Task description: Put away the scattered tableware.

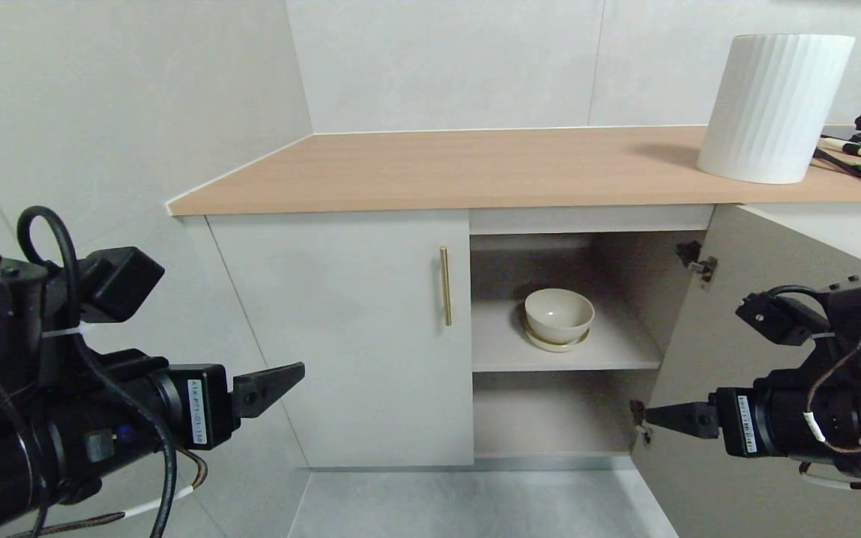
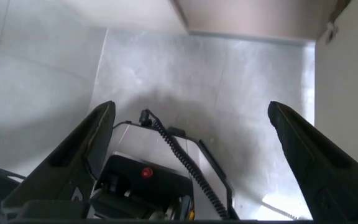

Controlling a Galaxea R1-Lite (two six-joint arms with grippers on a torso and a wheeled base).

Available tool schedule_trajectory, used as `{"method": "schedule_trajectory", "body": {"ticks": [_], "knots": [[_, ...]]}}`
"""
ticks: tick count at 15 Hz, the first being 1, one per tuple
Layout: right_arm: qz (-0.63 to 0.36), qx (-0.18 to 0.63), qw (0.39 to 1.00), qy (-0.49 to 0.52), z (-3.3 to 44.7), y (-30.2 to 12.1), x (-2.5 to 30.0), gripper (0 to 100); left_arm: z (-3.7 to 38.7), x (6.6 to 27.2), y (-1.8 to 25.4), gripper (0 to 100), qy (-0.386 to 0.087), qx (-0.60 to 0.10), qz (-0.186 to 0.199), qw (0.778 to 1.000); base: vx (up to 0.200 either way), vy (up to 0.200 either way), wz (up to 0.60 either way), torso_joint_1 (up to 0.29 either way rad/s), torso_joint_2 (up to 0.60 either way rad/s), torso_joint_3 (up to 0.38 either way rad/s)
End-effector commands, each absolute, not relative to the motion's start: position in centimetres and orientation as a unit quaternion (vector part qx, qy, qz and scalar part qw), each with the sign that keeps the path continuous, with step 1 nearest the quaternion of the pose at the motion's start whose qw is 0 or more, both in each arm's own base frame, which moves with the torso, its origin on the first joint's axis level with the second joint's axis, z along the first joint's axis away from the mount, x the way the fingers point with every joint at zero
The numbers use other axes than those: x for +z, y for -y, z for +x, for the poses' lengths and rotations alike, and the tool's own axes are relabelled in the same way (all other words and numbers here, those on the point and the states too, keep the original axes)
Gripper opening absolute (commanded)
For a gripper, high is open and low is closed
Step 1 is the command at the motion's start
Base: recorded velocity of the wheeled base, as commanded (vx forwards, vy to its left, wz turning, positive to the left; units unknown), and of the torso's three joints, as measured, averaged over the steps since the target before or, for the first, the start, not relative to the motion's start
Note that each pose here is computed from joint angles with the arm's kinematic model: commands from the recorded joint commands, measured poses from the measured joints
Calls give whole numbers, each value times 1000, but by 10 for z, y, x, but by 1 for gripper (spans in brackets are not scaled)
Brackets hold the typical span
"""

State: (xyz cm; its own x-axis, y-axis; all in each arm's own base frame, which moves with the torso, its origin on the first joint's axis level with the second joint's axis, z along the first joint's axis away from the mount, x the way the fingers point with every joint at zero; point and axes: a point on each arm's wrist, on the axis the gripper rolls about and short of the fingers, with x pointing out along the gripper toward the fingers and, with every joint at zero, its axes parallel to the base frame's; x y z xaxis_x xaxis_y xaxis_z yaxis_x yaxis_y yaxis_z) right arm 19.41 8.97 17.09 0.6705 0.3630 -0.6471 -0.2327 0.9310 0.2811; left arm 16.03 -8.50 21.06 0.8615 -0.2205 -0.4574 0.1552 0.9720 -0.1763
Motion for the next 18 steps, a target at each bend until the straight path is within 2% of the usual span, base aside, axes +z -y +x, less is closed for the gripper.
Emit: {"method": "schedule_trajectory", "body": {"ticks": [1, 11, 18], "knots": [[86, 164, 909, -374, 194, -90, 170, 100, 161, 210, 86, 100, -247, -97, -66, 962, -200, 0, 0, 7, -2, -2], [78, 175, 906, -377, 191, -95, 168, 100, 160, 210, 85, 100, -246, -97, -66, 962, -200, 0, 0, 5, 3, 2], [78, 176, 907, -374, 190, -94, 169, 100, 161, 209, 85, 100, -248, -95, -65, 962, 0, 0, 0, 0, 0, 0]]}}
